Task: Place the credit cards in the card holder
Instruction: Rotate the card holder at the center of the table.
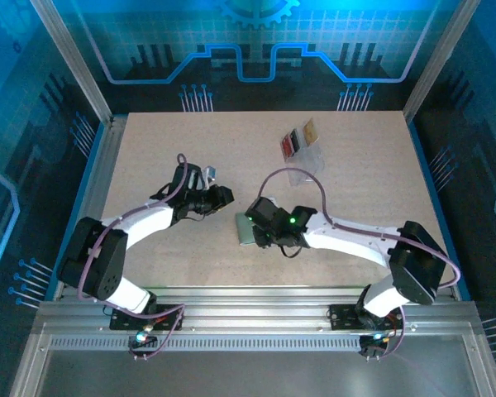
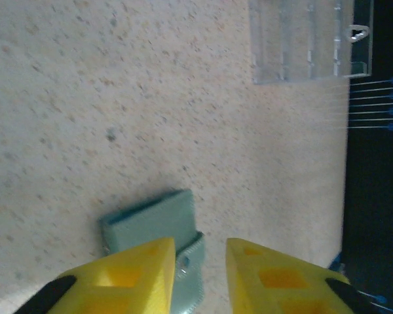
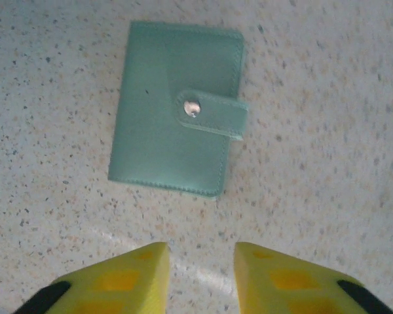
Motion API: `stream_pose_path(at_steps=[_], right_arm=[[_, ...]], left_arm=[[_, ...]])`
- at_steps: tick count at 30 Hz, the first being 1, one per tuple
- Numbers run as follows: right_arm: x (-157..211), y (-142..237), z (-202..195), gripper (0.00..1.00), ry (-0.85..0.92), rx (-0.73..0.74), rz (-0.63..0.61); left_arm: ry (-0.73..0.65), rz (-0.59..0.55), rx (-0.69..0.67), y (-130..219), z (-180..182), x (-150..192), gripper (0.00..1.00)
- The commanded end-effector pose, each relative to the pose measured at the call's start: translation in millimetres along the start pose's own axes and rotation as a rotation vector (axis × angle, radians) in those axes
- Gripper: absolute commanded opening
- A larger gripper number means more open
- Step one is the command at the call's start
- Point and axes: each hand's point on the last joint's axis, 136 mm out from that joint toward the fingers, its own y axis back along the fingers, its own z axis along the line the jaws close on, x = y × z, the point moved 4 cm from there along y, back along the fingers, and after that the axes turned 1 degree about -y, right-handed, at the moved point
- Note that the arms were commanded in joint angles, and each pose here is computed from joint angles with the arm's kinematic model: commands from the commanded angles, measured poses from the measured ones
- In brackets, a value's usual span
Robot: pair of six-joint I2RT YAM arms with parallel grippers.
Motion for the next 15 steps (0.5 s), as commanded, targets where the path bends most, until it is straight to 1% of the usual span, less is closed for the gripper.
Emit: stream_pose_path(at_steps=[1, 3, 6, 11, 15], right_arm=[[-12, -15, -3, 0.23, 0.052, 0.040, 0.046], [-20, -25, 0, 0.22, 0.063, 0.037, 0.061], [-28, -37, 3, 0.24, 0.067, 0.024, 0.080], [-38, -52, 7, 0.28, 0.064, -0.001, 0.094], [-40, -64, 11, 0.29, 0.074, -0.021, 0.117]], left_arm=[[0.042, 0.067, 0.039, -10, 2, 18, 0.20], [0.054, 0.089, 0.062, -19, 0, 21, 0.17], [0.074, 0.101, 0.067, -32, 3, 20, 0.14], [0.111, 0.141, 0.060, -55, 19, 23, 0.13], [0.126, 0.158, 0.014, -64, 40, 32, 0.13]])
